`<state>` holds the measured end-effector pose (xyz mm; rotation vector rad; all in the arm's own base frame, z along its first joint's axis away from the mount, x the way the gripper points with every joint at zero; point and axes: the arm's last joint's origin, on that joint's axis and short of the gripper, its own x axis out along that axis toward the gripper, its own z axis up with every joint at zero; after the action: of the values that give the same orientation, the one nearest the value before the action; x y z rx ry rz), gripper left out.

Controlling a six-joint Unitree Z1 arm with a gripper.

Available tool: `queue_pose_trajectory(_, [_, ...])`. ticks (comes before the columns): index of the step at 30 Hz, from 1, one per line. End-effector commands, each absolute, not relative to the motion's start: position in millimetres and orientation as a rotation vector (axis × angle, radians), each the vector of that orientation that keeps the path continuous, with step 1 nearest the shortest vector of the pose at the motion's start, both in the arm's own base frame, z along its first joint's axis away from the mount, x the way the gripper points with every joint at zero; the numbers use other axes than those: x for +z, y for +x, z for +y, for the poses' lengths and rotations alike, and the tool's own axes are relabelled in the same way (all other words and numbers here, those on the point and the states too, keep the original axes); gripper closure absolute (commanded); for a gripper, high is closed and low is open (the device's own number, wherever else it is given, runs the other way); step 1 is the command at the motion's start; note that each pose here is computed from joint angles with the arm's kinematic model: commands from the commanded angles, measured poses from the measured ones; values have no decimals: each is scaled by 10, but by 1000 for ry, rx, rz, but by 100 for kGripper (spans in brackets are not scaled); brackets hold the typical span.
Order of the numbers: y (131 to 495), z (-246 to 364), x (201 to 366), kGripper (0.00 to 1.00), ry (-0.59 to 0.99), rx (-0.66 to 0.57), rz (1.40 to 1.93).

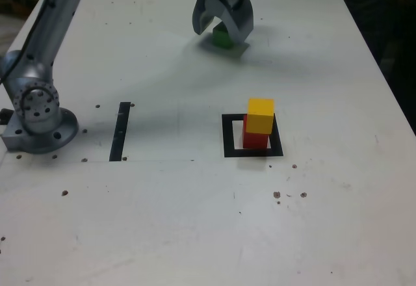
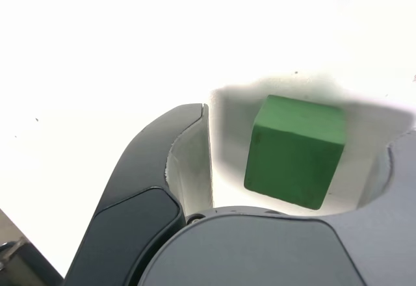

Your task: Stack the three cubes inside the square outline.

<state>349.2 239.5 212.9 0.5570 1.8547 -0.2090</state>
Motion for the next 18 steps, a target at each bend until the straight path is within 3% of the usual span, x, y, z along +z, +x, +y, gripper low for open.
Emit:
queue_pose_trajectory(1, [3505,2411,2110,34,550,-216,1845])
queue_pose_trajectory(8, [3524,2429,2100,59,528,-235,1809])
queue_pose_trajectory(18, [3527,2432,2034,76,510,-265,1804])
